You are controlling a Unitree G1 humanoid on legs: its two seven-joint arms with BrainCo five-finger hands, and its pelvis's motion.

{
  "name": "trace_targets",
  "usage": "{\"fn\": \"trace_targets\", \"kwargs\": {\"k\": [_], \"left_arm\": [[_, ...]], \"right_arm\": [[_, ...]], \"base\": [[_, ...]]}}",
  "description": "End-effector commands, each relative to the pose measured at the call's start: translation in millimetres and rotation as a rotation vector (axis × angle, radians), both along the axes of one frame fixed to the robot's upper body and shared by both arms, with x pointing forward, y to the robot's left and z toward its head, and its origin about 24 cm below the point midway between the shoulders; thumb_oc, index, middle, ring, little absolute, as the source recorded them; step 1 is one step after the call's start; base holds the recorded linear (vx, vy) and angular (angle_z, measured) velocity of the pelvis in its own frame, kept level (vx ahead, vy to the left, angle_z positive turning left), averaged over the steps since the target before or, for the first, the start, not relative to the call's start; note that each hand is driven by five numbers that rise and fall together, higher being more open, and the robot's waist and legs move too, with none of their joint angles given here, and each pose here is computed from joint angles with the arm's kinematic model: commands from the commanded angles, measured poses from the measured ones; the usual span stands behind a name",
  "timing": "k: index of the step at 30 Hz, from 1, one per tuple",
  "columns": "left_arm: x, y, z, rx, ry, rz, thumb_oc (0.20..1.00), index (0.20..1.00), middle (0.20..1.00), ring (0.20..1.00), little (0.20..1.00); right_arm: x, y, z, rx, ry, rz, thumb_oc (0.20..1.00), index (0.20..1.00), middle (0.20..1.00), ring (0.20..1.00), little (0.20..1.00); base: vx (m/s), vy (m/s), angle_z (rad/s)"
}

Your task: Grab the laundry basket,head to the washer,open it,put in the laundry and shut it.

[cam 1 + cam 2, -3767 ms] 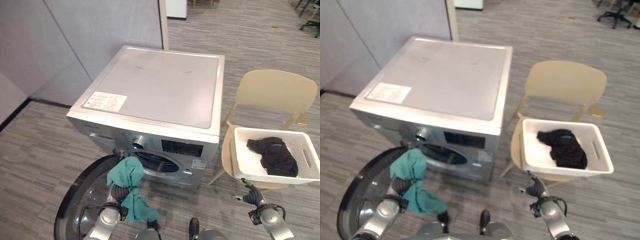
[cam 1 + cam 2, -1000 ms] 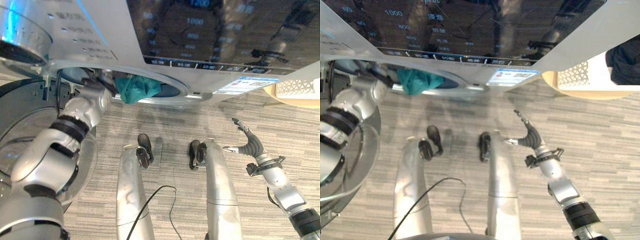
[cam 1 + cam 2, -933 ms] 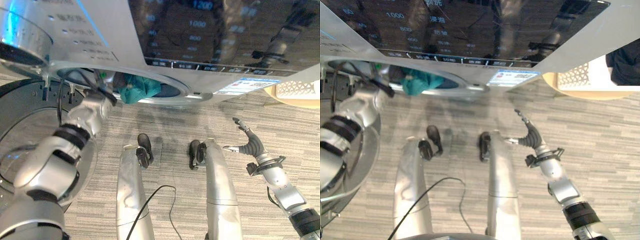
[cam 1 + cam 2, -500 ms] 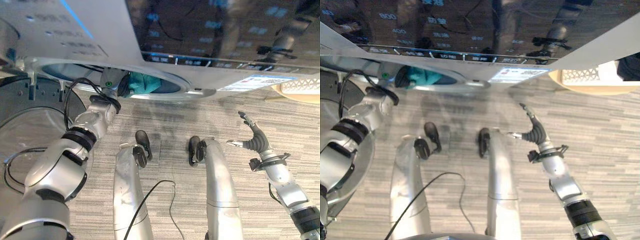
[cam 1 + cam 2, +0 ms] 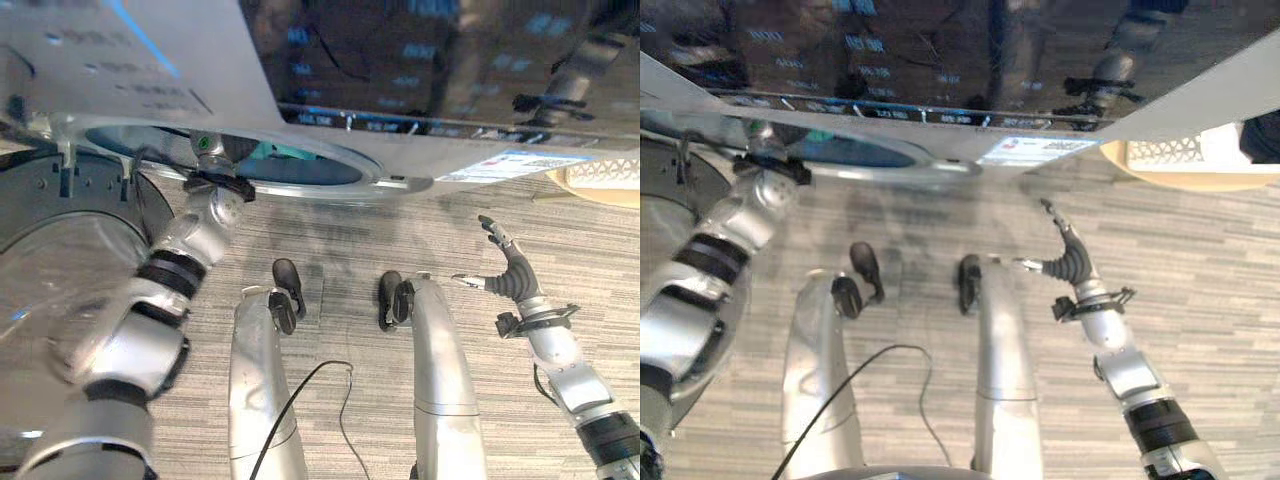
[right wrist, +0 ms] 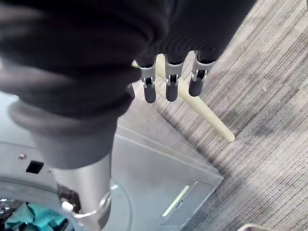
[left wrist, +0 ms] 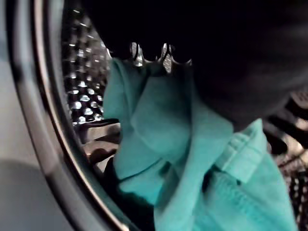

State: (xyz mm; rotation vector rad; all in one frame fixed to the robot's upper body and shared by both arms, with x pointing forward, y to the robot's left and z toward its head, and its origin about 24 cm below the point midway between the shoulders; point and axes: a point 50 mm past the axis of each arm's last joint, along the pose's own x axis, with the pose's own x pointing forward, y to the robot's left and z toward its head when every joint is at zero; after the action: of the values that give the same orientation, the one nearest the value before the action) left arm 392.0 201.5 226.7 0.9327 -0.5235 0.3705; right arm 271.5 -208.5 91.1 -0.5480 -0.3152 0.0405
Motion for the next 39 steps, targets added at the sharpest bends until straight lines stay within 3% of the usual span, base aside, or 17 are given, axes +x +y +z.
{"fn": "trace_targets", "kwargs": {"k": [1,4,5,9,15,21,22,26,28,35,36,39], "left_arm": [[0.3,4.8,40.2,-0.102,-0.205,0.081,0.200,0.200,0.200,0.200,0.200],[3.5,5.1,62.2,-0.104,-0.265,0.153,0.200,0.200,0.200,0.200,0.200],[4.3,4.9,72.0,-0.106,-0.279,0.159,1.000,1.000,1.000,1.000,1.000],[1.5,13.0,101.9,-0.012,-0.293,0.182,1.000,1.000,1.000,1.000,1.000],[5.0,16.1,89.4,0.151,-0.131,0.117,1.000,1.000,1.000,1.000,1.000],[4.0,7.8,48.2,-0.039,-0.042,-0.055,1.000,1.000,1.000,1.000,1.000],[-2.8,-2.2,22.9,-0.160,-0.011,-0.172,1.000,1.000,1.000,1.000,1.000],[-20.5,-12.6,-26.1,-0.253,0.050,-0.263,1.000,1.000,1.000,1.000,1.000],[-40.8,-11.9,-79.1,-0.306,0.181,-0.296,1.000,1.000,1.000,1.000,1.000],[-84.4,1.8,-168.1,-0.428,0.455,-0.264,1.000,1.000,1.000,1.000,1.000],[-105.0,10.9,-201.8,-0.546,0.562,-0.216,1.000,1.000,1.000,1.000,1.000],[-125.1,18.4,-229.0,-0.603,0.654,-0.164,1.000,1.000,1.000,1.000,1.000]], "right_arm": [[-4.4,16.3,14.2,0.050,-0.101,0.066,1.000,1.000,1.000,1.000,1.000],[-5.2,20.7,16.9,0.037,-0.111,0.098,1.000,1.000,1.000,1.000,1.000],[-5.3,20.7,18.5,0.033,-0.115,0.105,1.000,1.000,1.000,1.000,1.000],[-6.4,15.7,24.7,0.004,-0.119,0.119,1.000,1.000,1.000,1.000,1.000],[-4.6,11.0,28.3,-0.023,-0.118,0.113,1.000,1.000,1.000,1.000,1.000],[-1.6,12.2,17.7,-0.011,-0.079,0.079,1.000,1.000,1.000,1.000,1.000],[-0.3,11.7,14.3,0.009,-0.070,0.054,1.000,1.000,1.000,1.000,1.000],[1.5,10.1,4.6,0.027,-0.039,0.015,1.000,1.000,1.000,1.000,1.000],[2.5,3.8,-12.2,0.018,0.031,-0.035,1.000,1.000,1.000,1.000,1.000],[-8.5,-15.7,-62.5,-0.033,0.253,-0.138,1.000,1.000,1.000,1.000,1.000],[-17.5,-22.5,-85.8,-0.044,0.361,-0.177,1.000,1.000,1.000,1.000,1.000],[-24.2,-27.1,-101.2,-0.038,0.434,-0.206,1.000,1.000,1.000,1.000,1.000]], "base": [[-0.02,0.008,0.04],[0.00,0.000,0.00],[0.00,0.000,0.00],[0.00,0.000,0.00],[0.00,0.002,-0.01],[0.00,0.000,0.00],[0.00,0.000,0.00],[-0.03,0.006,0.04],[-0.03,0.012,0.04],[0.01,-0.006,0.06],[0.07,-0.029,0.08],[0.05,-0.010,-0.03]]}}
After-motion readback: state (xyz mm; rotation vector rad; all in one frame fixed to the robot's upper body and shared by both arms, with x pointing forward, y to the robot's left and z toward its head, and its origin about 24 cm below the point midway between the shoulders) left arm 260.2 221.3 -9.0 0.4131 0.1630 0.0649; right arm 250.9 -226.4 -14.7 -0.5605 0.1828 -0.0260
